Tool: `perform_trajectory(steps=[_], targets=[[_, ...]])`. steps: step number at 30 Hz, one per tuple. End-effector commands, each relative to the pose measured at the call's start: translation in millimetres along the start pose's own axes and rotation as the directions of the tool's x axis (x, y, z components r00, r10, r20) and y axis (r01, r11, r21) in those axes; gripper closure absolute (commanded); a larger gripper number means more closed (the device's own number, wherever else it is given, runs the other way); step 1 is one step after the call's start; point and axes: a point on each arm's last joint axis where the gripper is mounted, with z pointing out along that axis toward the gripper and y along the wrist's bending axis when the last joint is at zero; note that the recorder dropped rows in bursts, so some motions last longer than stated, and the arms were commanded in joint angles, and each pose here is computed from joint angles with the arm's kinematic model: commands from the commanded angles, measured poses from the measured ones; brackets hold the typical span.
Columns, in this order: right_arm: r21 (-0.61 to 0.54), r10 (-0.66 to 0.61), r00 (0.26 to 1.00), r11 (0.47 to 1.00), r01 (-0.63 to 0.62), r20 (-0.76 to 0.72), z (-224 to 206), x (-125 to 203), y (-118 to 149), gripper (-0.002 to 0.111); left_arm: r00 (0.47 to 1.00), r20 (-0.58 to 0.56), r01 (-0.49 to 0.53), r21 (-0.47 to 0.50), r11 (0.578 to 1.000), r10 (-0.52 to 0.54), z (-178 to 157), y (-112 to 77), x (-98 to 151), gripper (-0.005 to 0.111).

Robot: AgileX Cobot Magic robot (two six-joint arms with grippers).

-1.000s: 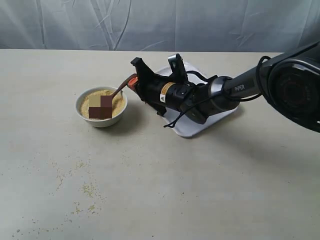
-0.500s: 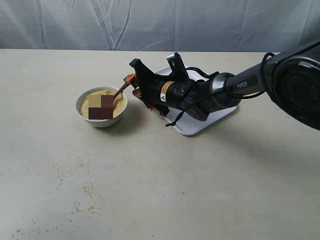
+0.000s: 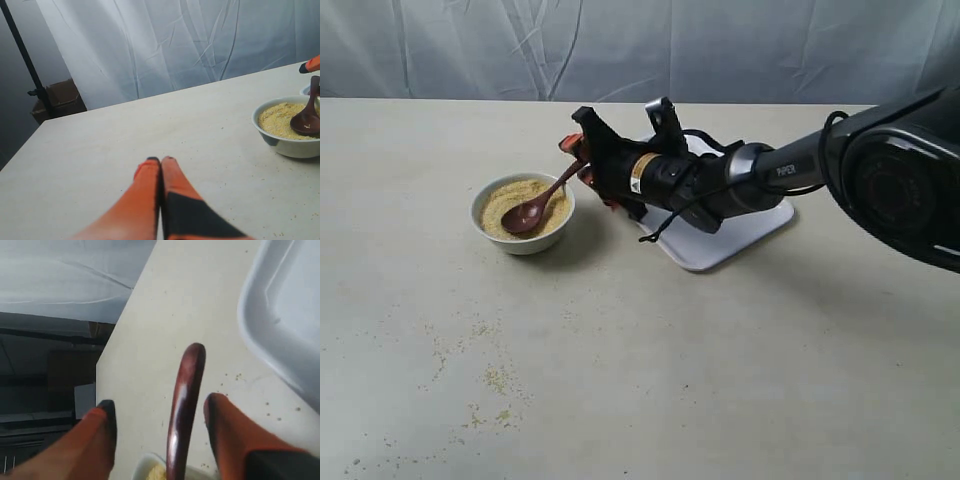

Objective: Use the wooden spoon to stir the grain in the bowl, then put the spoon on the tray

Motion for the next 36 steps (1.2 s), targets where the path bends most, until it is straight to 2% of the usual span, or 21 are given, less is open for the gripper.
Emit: perform_trajectory(steps=[1, 7, 12, 17, 19, 21, 22, 23, 24, 25, 27, 29, 31, 32, 34, 36], targets=[[-0.005, -0.011, 1.0, 1.0, 0.011, -0.003, 2, 0, 1, 0.065, 1.0, 0.008, 0.004, 0.0, 1.0, -0.004, 0, -0.2, 0, 0.107], [-0.005, 0.002, 1.0, 1.0, -0.002, 0.004, 2, -1, 1, 0.109, 1.0, 0.008, 0.004, 0.0, 1.0, -0.004, 0, -0.2, 0, 0.107], [-0.029, 0.006, 1.0, 1.0, -0.006, 0.005, 1, -1, 4, 0.108, 1.0, 0.008, 0.004, 0.0, 1.0, -0.004, 0, -0.2, 0, 0.107], [-0.213, 0.045, 0.997, 0.977, -0.031, 0.059, -4, -8, 29, 0.108, 1.0, 0.008, 0.004, 0.0, 1.0, -0.004, 0, -0.2, 0, 0.107], [-0.292, 0.005, 0.995, 0.956, 0.023, 0.095, -8, -12, 42, 0.108, 1.0, 0.008, 0.004, 0.0, 1.0, -0.004, 0, -0.2, 0, 0.107], [-0.35, -0.159, 0.971, 0.912, 0.213, 0.177, -16, -16, 63, 0.108, 1.0, 0.008, 0.004, 0.0, 1.0, -0.004, 0, -0.2, 0, 0.107], [-0.356, -0.277, 0.932, 0.868, 0.348, 0.235, -21, -15, 77, 0.108, 1.0, 0.008, 0.004, 0.0, 1.0, -0.004, 0, -0.2, 0, 0.107], [-0.356, -0.337, 0.902, 0.835, 0.418, 0.269, -24, -13, 86, 0.108, 1.0, 0.008, 0.004, 0.0, 1.0, -0.004, 0, -0.2, 0, 0.107], [-0.339, -0.46, 0.826, 0.759, 0.556, 0.325, -28, -6, 101, 0.108, 1.0, 0.008, 0.004, 0.0, 1.0, -0.004, 0, -0.2, 0, 0.107], [-0.32, -0.529, 0.773, 0.708, 0.63, 0.351, -30, 0, 108, 0.108, 1.0, 0.008, 0.004, 0.0, 1.0, -0.004, 0, -0.2, 0, 0.107], [-0.227, -0.729, 0.566, 0.52, 0.824, 0.385, -29, 28, 121, 0.108, 1.0, 0.008, 0.004, 0.0, 1.0, -0.004, 0, -0.2, 0, 0.107], [-0.116, -0.817, 0.429, 0.419, 0.901, 0.384, -24, 48, 120, 0.108, 1.0, 0.008, 0.004, 0.0, 1.0, -0.004, 0, -0.2, 0, 0.107], [0.024, -0.858, 0.345, 0.382, 0.924, 0.382, -18, 55, 110, 0.108, 1.0, 0.008, 0.004, 0.0, 1.0, -0.004, 0, -0.2, 0, 0.107], [0.08, -0.858, 0.353, 0.409, 0.909, 0.373, -16, 54, 102, 0.108, 1.0, 0.008, 0.004, 0.0, 1.0, -0.004, 0, -0.2, 0, 0.107], [0.108, -0.866, 0.36, 0.418, 0.902, 0.346, -8, 57, 86, 0.108, 1.0, 0.008, 0.004, 0.0, 1.0, -0.004, 0, -0.2, 0, 0.107], [0.102, -0.88, 0.332, 0.386, 0.917, 0.339, 0, 62, 73, 0.108, 1.0, 0.008, 0.004, 0.0, 1.0, -0.004, 0, -0.2, 0, 0.107]])
